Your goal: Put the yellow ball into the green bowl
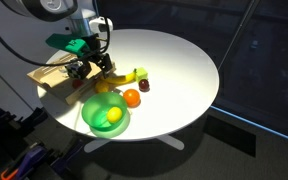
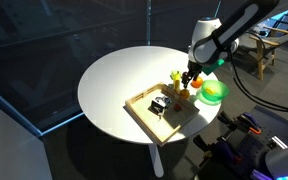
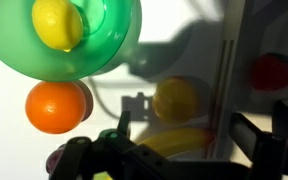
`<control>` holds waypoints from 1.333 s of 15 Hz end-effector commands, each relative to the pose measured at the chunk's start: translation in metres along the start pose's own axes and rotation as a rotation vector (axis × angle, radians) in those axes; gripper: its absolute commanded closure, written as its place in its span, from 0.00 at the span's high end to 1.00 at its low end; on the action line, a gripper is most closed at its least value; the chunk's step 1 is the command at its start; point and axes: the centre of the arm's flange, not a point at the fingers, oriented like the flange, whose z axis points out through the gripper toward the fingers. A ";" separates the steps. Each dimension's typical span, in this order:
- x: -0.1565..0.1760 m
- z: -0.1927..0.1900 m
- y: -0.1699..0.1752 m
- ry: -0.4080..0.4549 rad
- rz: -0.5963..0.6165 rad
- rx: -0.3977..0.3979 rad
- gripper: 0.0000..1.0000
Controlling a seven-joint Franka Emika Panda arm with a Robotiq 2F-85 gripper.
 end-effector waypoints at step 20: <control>-0.004 0.027 0.015 -0.008 0.021 0.028 1.00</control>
